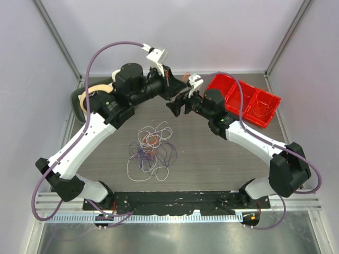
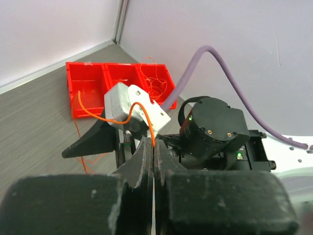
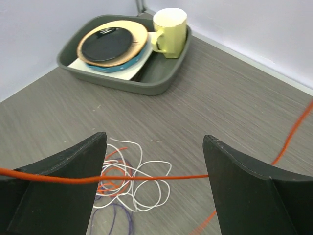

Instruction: Untangle the cables

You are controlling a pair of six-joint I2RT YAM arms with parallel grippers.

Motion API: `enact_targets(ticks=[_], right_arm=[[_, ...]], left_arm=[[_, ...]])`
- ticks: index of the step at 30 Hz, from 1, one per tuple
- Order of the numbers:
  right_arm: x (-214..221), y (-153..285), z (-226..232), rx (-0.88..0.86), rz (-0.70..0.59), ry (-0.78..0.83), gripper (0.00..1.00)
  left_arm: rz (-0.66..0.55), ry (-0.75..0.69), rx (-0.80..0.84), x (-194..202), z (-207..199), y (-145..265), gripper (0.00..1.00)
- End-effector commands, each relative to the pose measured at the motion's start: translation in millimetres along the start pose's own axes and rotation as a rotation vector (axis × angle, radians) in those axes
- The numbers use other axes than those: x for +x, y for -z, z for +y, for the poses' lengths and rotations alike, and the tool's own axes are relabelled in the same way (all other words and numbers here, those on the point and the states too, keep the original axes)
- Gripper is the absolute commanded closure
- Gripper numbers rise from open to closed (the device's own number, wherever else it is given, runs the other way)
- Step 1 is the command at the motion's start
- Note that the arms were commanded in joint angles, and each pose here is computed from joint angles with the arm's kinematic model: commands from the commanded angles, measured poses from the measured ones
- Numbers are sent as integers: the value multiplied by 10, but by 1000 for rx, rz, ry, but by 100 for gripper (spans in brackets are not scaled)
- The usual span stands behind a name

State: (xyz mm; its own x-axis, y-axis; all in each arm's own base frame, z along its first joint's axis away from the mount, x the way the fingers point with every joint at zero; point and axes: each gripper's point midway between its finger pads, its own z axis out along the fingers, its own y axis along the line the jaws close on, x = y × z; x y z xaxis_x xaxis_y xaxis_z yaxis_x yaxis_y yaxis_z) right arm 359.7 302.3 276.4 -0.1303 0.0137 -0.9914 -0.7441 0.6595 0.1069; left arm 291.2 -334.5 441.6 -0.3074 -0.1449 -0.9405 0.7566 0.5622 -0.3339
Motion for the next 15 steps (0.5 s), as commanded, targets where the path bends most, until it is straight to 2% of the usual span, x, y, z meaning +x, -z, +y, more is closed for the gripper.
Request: enact_targets(ticks=[1,4,11,15], right_arm=[[-377,-25,-176,109,-147,15,16],[-319,35,-151,102,-139,28,18],[-450,456,246,-64,-239,56,19],[-417,585,507,-200,-240,97,19]], left_arm=[[-67,-56,67,-200,-210,206,100],[-78,-60,53,-211,-204,250,100],[-74,-51,-19,-229,-80,196,100],[-71,-46,-19,-238,-86,187,100]])
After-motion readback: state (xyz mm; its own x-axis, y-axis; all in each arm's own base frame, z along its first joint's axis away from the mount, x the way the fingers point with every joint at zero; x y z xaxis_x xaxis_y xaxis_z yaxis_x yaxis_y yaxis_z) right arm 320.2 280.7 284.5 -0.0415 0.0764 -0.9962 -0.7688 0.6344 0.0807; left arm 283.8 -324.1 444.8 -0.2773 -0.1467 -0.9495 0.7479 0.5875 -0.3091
